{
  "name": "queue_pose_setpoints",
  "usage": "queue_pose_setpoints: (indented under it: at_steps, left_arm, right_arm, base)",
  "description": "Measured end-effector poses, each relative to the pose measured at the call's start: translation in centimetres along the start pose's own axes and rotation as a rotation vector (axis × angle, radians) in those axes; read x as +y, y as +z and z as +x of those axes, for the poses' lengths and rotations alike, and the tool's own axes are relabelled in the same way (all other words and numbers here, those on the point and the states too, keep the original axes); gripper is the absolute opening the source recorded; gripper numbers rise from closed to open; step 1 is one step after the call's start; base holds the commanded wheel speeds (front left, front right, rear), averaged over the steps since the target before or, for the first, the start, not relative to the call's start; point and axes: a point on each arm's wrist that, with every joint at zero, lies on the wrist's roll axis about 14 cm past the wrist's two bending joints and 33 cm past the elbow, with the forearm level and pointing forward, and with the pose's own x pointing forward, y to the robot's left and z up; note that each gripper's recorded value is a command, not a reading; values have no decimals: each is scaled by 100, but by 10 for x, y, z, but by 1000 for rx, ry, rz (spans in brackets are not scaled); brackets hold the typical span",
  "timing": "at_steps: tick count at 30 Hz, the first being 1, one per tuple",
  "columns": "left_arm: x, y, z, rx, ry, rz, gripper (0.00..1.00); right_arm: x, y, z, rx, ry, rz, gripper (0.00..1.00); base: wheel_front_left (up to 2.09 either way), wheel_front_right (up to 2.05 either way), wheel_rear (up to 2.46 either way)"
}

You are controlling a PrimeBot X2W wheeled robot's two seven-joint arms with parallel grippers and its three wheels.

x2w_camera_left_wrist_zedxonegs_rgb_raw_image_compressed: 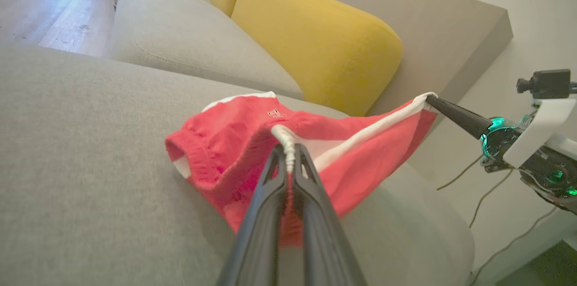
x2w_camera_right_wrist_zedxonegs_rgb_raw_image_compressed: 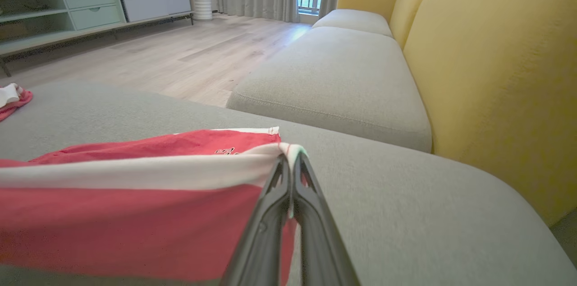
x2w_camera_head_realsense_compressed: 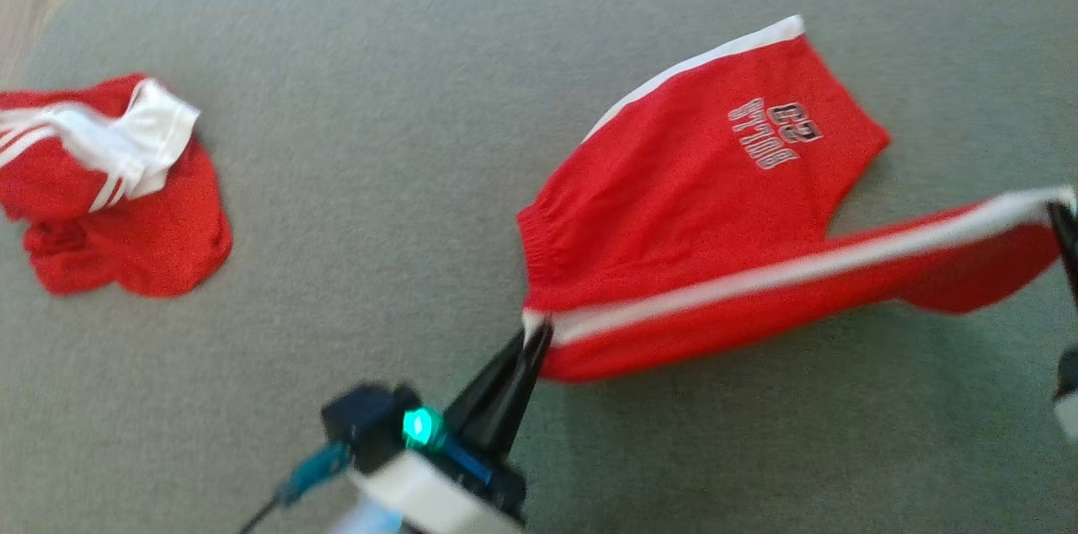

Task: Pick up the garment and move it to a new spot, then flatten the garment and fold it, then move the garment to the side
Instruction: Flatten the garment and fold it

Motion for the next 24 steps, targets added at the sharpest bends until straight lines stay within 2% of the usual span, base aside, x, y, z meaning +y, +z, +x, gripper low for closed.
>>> queue_pose_setpoints:
  at_steps: [4, 7, 10, 18, 24]
  left_arm:
    - [9, 15, 25, -32, 9, -55, 0]
    - [18, 21, 39, -46, 37, -137, 0]
    - [45, 25, 51, -50, 101, -214, 0]
    - [87, 36, 78, -42, 166, -280, 0]
    - [113, 35, 92, -1, 208, -289, 0]
  right_arm:
    - [3, 8, 46, 10, 63, -51, 0]
    - [4, 9, 76, 31, 108, -104, 0]
    - [11, 3, 111, 70, 170, -132, 0]
    - [19, -10, 170, 128, 247, -158, 0]
    - [33, -23, 199, 175, 301, -150, 0]
  base:
    - [0, 0, 0]
    - [0, 0, 0]
    - [0, 0, 0]
    - [0, 0, 0]
    - [0, 0, 0]
